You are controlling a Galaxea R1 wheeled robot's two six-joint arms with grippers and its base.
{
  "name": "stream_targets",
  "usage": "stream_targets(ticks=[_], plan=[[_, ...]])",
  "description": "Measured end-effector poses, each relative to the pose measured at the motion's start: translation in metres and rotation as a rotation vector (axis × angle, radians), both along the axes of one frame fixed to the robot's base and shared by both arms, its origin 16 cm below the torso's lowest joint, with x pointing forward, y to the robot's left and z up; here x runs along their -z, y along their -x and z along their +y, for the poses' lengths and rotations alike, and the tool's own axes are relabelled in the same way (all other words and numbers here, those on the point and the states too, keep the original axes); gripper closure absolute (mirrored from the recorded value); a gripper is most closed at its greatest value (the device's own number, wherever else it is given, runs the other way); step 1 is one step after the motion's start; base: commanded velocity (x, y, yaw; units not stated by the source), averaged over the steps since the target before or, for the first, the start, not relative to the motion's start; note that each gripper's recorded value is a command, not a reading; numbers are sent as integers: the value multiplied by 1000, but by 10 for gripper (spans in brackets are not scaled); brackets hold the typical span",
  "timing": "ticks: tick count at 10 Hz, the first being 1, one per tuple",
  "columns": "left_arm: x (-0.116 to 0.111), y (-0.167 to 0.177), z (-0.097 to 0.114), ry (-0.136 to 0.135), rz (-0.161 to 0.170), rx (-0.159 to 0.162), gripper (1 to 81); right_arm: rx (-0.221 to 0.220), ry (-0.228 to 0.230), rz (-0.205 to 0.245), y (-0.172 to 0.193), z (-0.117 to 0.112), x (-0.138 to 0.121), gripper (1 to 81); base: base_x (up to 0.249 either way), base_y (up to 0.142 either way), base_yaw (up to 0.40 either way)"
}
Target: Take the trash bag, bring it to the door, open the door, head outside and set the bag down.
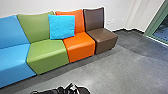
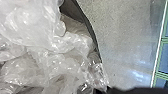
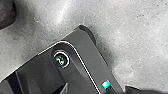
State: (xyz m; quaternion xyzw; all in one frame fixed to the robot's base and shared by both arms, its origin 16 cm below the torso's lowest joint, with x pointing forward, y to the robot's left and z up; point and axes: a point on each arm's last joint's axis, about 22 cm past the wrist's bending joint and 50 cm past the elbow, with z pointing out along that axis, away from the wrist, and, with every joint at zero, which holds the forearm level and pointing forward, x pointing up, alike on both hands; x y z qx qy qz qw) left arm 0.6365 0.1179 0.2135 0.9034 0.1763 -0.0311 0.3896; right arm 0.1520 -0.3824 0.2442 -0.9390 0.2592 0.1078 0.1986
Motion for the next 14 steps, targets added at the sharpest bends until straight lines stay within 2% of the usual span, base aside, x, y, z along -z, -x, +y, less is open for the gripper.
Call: stream_targets(ticks=[3,4,9,12,14], plan=[[-28,6,12,9,24,5,811,2,-1,32,5,2,-32,10,0,0,0],[-39,5,18,7,22,2,811,2,-1,30,5,3,-39,10,0,0,0],[-121,-2,30,7,-27,2,811,1,-1,-17,-3,5,-89,10,0,0,0],[-167,-5,41,-4,-55,-5,811,-2,-5,-49,-6,8,-118,10,0,0,0],[-197,-5,41,-2,-73,-2,811,-3,-6,-67,-5,9,-138,10,0,0,0]])
